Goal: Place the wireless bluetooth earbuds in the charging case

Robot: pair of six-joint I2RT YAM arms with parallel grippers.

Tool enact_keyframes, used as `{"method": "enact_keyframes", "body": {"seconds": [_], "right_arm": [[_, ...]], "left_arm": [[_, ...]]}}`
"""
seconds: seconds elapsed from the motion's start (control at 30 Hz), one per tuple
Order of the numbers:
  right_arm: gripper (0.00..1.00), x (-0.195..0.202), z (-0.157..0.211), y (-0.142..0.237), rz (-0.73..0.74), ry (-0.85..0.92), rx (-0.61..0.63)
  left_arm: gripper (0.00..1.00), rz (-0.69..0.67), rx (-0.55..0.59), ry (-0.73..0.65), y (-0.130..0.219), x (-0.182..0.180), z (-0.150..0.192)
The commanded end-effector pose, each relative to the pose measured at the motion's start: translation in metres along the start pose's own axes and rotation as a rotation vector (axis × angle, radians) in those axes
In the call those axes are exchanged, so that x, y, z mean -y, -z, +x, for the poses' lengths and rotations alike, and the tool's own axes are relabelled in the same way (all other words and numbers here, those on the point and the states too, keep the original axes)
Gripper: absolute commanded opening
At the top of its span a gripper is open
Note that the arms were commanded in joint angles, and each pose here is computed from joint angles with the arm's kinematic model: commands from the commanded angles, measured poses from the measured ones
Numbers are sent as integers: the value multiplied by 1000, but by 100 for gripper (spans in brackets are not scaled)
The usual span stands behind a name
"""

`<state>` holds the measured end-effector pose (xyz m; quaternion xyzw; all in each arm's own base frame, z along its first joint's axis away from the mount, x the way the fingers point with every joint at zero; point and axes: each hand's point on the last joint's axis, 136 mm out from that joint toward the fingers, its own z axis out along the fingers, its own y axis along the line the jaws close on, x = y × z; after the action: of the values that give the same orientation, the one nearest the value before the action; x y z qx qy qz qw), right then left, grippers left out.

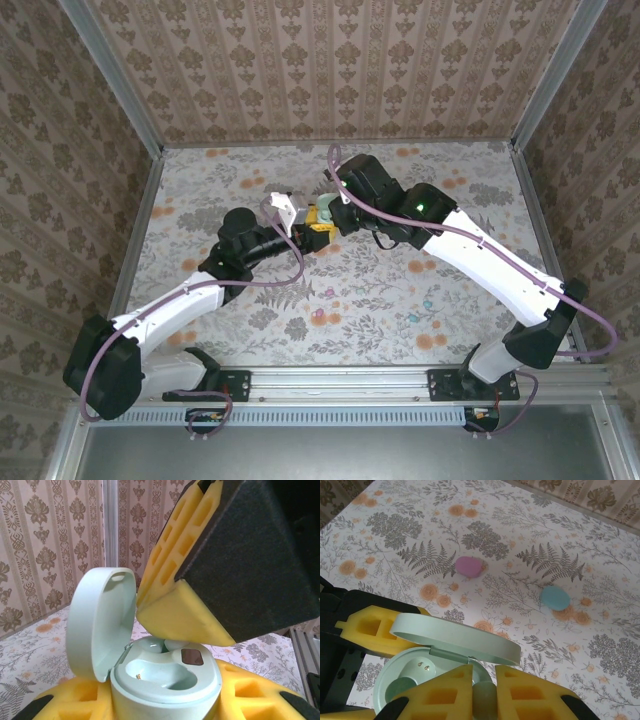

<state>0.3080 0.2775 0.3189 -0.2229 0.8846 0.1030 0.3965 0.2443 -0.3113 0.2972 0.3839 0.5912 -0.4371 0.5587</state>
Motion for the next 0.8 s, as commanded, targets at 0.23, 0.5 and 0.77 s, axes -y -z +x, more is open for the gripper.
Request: {"method": "enact_keyframes", "body": {"seconds": [0.23, 0.5, 0.77], "right_arm": [[24, -14, 2, -1, -51, -8, -19], [27, -18, 3, 6, -91, -30, -21], [38, -19, 1, 16, -125, -75, -6]], "left_arm": [[34, -24, 91, -73, 4, 2, -31], [34, -27, 89, -75, 4, 1, -31], [34, -27, 88, -82, 4, 1, -31]]}}
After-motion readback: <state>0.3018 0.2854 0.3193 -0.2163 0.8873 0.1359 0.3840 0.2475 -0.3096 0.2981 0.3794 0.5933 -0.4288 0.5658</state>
